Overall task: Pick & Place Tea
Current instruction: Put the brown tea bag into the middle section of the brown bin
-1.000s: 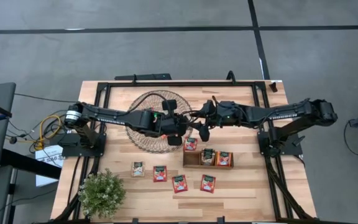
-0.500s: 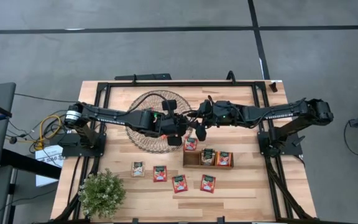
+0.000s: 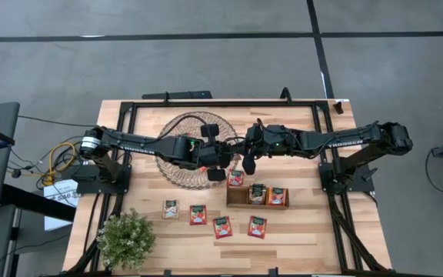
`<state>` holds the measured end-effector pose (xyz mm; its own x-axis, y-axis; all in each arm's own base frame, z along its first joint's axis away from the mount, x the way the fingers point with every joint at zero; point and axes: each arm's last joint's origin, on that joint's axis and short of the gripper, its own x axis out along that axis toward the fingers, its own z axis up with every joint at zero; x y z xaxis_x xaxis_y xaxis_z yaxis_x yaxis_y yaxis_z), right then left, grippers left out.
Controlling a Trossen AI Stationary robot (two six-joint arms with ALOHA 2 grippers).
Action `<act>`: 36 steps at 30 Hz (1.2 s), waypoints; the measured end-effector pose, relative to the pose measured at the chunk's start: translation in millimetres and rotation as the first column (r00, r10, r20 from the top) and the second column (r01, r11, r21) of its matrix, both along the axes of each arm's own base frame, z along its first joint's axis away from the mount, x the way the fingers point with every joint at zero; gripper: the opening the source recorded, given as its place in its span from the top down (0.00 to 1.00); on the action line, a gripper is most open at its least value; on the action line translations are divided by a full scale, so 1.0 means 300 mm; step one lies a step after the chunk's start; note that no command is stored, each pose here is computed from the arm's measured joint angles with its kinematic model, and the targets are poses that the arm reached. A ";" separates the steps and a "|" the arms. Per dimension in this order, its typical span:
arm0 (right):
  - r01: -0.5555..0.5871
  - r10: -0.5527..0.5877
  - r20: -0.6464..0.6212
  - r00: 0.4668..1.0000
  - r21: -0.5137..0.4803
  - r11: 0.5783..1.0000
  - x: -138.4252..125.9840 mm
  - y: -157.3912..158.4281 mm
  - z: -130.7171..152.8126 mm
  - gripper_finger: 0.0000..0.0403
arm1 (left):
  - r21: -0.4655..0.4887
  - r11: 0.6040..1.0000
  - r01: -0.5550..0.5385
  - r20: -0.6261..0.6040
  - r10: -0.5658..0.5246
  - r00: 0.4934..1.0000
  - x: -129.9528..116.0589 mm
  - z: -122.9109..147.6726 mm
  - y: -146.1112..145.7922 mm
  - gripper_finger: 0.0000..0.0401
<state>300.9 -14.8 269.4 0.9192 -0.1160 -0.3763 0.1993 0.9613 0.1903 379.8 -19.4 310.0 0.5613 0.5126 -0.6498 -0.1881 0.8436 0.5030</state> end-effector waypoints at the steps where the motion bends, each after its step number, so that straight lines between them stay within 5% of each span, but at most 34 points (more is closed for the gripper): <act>1: 0.000 0.000 -0.002 1.000 0.000 1.000 0.000 0.000 0.000 0.99 | -0.004 1.000 -0.004 0.004 0.004 1.000 0.000 0.000 0.000 1.00; 13: 0.045 -0.045 -0.001 0.999 -0.015 0.999 -0.004 -0.002 0.002 1.00 | -0.047 0.998 -0.042 0.016 0.043 0.999 -0.006 -0.004 -0.006 0.98; 24: 0.061 -0.061 0.004 0.998 0.001 0.998 -0.004 -0.003 0.002 1.00 | -0.054 0.994 -0.093 -0.118 0.087 0.989 -0.050 -0.030 -0.004 0.72; 31: 0.171 -0.169 -0.067 0.983 0.033 0.985 -0.064 -0.006 0.020 1.00 | -0.047 0.960 -0.277 -0.312 0.249 0.917 -0.141 -0.060 0.009 0.62; 36: 0.255 -0.257 -0.055 0.965 -0.033 0.966 -0.149 0.051 0.079 1.00 | -0.027 0.911 -0.411 -0.288 0.387 0.876 -0.167 -0.060 0.014 0.62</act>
